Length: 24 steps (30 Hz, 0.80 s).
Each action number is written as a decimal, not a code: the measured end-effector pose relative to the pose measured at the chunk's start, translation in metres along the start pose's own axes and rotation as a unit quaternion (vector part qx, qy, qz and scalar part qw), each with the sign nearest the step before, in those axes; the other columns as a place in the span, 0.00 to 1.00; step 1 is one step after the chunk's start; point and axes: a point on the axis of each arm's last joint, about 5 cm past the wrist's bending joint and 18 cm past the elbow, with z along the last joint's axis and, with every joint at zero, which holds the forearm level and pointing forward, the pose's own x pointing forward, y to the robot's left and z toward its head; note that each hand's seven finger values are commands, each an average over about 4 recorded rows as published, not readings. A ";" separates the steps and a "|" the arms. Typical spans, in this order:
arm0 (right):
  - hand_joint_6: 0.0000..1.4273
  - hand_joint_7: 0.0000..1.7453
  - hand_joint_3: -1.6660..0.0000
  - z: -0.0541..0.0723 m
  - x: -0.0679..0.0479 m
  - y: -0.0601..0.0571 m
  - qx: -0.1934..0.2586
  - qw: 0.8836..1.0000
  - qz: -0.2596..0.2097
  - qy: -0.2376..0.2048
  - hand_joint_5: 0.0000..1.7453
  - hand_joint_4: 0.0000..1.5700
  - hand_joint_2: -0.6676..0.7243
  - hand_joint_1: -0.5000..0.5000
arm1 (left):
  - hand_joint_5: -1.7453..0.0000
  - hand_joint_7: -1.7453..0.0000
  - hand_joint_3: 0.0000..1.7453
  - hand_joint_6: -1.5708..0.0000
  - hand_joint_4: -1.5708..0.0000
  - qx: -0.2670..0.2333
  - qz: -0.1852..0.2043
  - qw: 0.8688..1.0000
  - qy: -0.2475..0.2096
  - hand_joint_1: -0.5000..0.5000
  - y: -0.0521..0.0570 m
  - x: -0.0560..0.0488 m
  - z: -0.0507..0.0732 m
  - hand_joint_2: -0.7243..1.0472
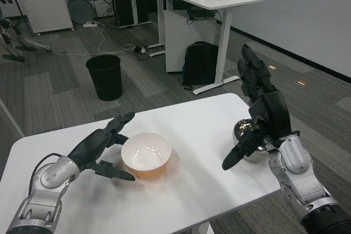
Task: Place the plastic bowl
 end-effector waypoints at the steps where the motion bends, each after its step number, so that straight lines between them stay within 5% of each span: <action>1: 0.00 0.00 1.00 0.000 0.000 0.000 0.000 1.000 0.000 0.000 0.00 0.00 0.77 0.08 | 0.35 0.96 0.00 1.00 1.00 0.000 0.003 1.000 0.001 0.00 0.001 -0.001 0.000 0.65; 16: 0.00 0.00 1.00 0.000 -0.001 0.001 0.002 1.000 -0.001 0.000 0.00 0.00 0.77 0.12 | 0.21 0.96 0.03 1.00 1.00 -0.047 0.134 0.989 -0.052 0.00 0.026 -0.018 0.006 0.48; 20: 0.00 0.00 1.00 0.000 -0.001 0.000 0.002 1.000 -0.002 -0.001 0.00 0.00 0.77 0.12 | 0.06 0.96 0.03 1.00 1.00 -0.089 0.213 0.967 -0.104 0.00 0.033 -0.023 0.007 0.49; 24: 0.00 0.00 1.00 0.000 -0.001 0.000 0.005 1.000 -0.004 -0.001 0.00 0.00 0.80 0.11 | 0.00 0.96 0.01 1.00 1.00 -0.170 0.276 0.928 -0.186 0.00 0.035 -0.021 0.013 0.53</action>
